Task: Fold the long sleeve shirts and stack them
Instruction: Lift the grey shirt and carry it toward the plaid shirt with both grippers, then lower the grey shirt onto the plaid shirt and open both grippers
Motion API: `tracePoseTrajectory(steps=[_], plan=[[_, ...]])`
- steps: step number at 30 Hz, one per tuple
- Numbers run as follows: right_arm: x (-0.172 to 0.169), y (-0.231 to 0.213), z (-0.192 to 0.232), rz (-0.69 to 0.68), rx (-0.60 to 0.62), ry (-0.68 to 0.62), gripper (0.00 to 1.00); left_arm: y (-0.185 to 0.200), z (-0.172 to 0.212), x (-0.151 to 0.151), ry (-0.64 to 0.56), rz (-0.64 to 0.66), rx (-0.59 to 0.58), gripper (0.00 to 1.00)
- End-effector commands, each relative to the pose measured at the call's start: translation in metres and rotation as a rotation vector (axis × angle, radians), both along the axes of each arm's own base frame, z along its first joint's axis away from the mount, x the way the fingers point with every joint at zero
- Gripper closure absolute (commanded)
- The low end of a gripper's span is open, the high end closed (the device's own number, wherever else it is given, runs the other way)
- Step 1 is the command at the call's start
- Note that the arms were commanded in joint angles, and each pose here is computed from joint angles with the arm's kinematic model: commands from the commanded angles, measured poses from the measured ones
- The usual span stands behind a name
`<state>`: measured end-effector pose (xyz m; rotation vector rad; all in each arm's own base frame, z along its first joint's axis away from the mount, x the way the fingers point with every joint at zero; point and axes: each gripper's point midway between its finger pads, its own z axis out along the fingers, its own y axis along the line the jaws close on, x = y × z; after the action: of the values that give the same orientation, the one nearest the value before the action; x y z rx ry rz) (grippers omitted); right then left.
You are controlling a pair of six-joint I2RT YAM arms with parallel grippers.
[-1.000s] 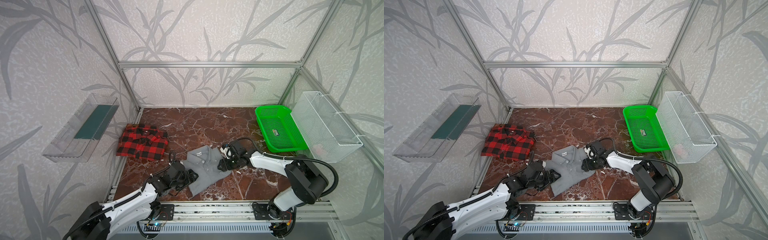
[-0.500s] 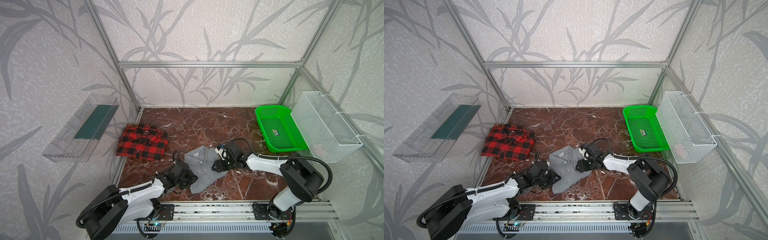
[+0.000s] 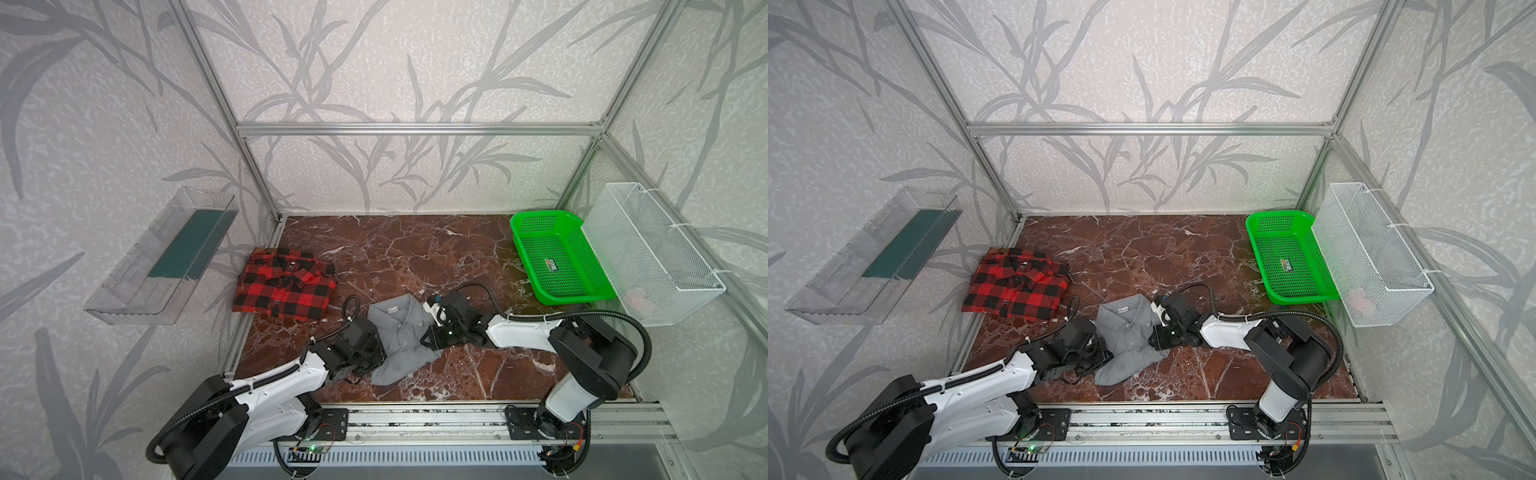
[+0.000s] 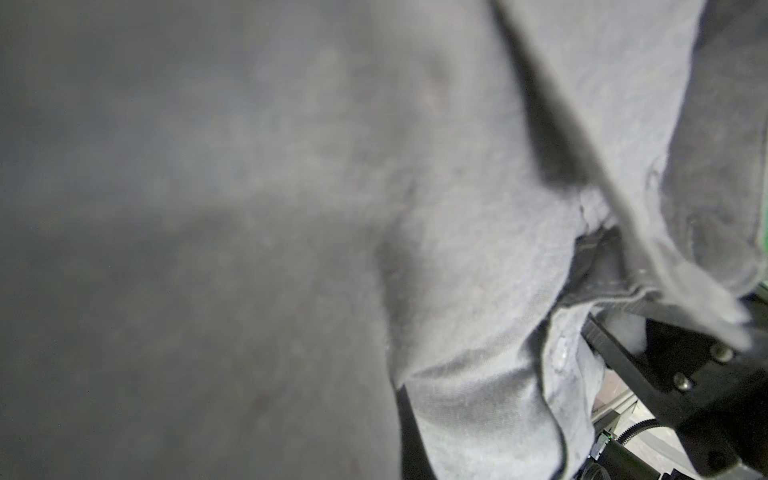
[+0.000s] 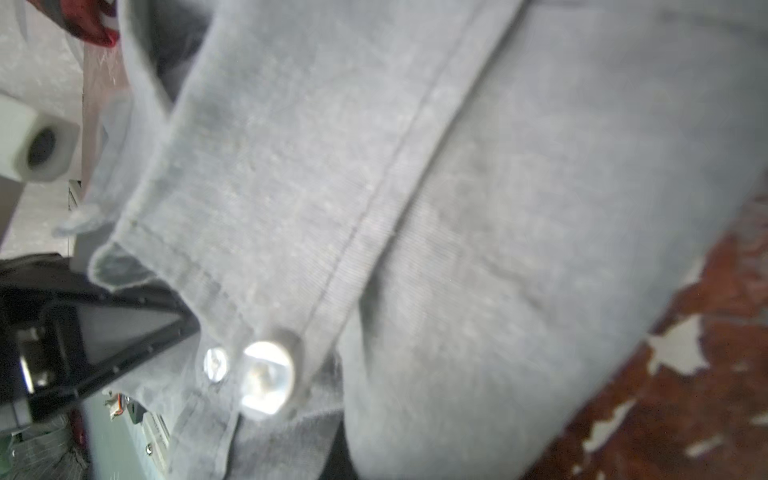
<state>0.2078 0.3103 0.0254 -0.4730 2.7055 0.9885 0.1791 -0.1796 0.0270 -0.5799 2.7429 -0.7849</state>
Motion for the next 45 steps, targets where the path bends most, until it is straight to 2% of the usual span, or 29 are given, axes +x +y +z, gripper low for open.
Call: tracePoseTrajectory(steps=[1,7,9,12,17,23,30,34,36,40,41,45], plan=[[-0.017,0.0,0.014,0.004,0.001,0.038,1.0,0.016,0.02,0.014,-0.03,-0.008,0.082,1.0],[0.005,0.046,0.084,0.027,0.128,-0.11,1.0,0.033,0.079,0.054,-0.112,-0.016,0.176,1.0],[0.019,0.06,0.104,-0.011,0.169,-0.141,1.0,0.045,0.101,0.068,-0.152,-0.007,0.218,1.0],[0.036,0.088,0.131,-0.021,0.251,-0.183,1.0,0.076,0.125,0.088,-0.197,0.043,0.318,1.0],[0.052,0.153,0.15,0.034,0.33,-0.192,1.0,0.125,0.161,0.119,-0.267,0.156,0.394,1.0],[0.073,0.216,0.163,0.035,0.418,-0.224,1.0,0.186,0.168,0.15,-0.25,0.358,0.416,1.0],[0.091,0.268,0.162,0.019,0.54,-0.258,1.0,0.264,0.171,0.165,-0.262,0.544,0.599,1.0],[0.093,0.295,0.157,0.057,0.589,-0.244,1.0,0.287,0.171,0.177,-0.276,0.576,0.684,1.0],[0.097,0.305,0.156,0.07,0.613,-0.245,1.0,0.304,0.169,0.176,-0.236,0.626,0.735,1.0],[0.103,0.318,0.159,0.087,0.629,-0.267,1.0,0.32,0.17,0.185,-0.225,0.658,0.765,1.0],[0.088,0.329,0.159,0.113,0.629,-0.262,1.0,0.325,0.169,0.185,-0.217,0.672,0.778,1.0],[0.086,0.345,0.155,0.143,0.628,-0.246,1.0,0.343,0.167,0.182,-0.191,0.719,0.795,1.0]])
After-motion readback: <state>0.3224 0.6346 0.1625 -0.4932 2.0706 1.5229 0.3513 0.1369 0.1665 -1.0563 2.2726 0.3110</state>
